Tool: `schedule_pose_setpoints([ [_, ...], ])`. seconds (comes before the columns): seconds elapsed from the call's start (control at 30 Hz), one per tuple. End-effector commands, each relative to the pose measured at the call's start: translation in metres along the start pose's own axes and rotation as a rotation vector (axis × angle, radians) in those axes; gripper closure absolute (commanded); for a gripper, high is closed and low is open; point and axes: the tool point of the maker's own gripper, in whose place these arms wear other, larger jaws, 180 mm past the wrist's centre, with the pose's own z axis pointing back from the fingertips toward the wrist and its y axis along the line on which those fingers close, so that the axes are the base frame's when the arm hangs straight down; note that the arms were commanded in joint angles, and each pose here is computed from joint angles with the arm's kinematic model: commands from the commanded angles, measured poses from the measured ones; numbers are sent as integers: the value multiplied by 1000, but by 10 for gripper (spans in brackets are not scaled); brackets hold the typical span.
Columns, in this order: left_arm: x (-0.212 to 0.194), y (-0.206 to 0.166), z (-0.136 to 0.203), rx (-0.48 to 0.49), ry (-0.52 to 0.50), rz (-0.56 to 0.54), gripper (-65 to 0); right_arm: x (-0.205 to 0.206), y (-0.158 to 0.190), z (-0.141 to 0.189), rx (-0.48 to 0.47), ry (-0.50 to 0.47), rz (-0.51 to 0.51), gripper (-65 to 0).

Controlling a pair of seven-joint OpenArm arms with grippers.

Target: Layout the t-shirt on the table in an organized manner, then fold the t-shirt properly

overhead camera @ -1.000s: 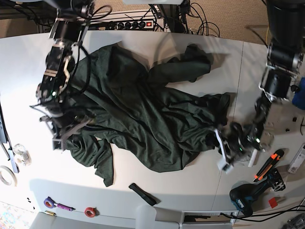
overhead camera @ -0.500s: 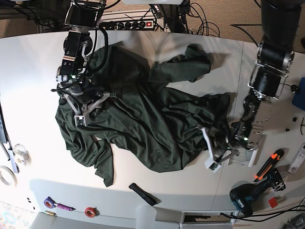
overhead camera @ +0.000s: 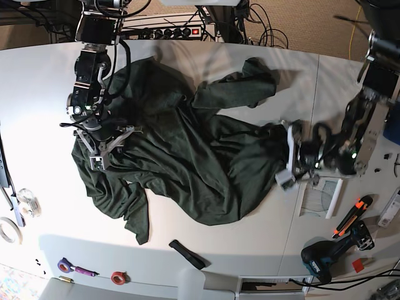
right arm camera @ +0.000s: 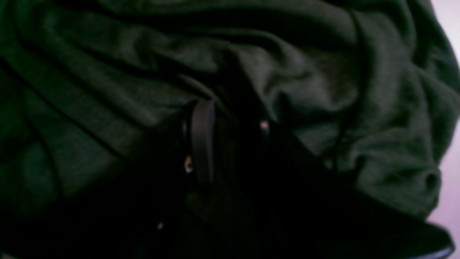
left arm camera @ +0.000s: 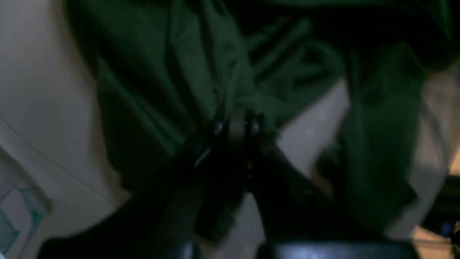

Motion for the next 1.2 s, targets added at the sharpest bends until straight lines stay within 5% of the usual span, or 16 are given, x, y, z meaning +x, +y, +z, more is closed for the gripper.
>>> schedule_pose_setpoints([
  [0.0,7,3,13,13,-20,-21,0,-24,-15,1,-54,114,17,-155],
  [0.2,-6,4,35,61,-20,-12,0,-23,-28,4,-80,115,38,-155],
  [0.37,18,51,62,280,-174,61,0,-20,-40,6,-104,112,57,-155],
  [0.47,38,74,73,411,-275,60,-305,-19,-41,7,-106,111,58,-155],
  [0.57,40,85,71,494,-275,85,-373,-13,-39,7,-95,95,61,-155],
  [0.83,-3,62,63,345,-83,132,-368,74,-28,38,-79,-119,89,-155],
  [0.97,-33,30,55,202,-19,148,-335,101,-3,53,32,-207,41,-155],
  [1.07,-51,8,38,153,-17,171,-334,96,18,50,100,-198,35,-155],
  [1.17,-50,9,21,228,-44,157,-334,81,39,47,177,-122,39,-155],
])
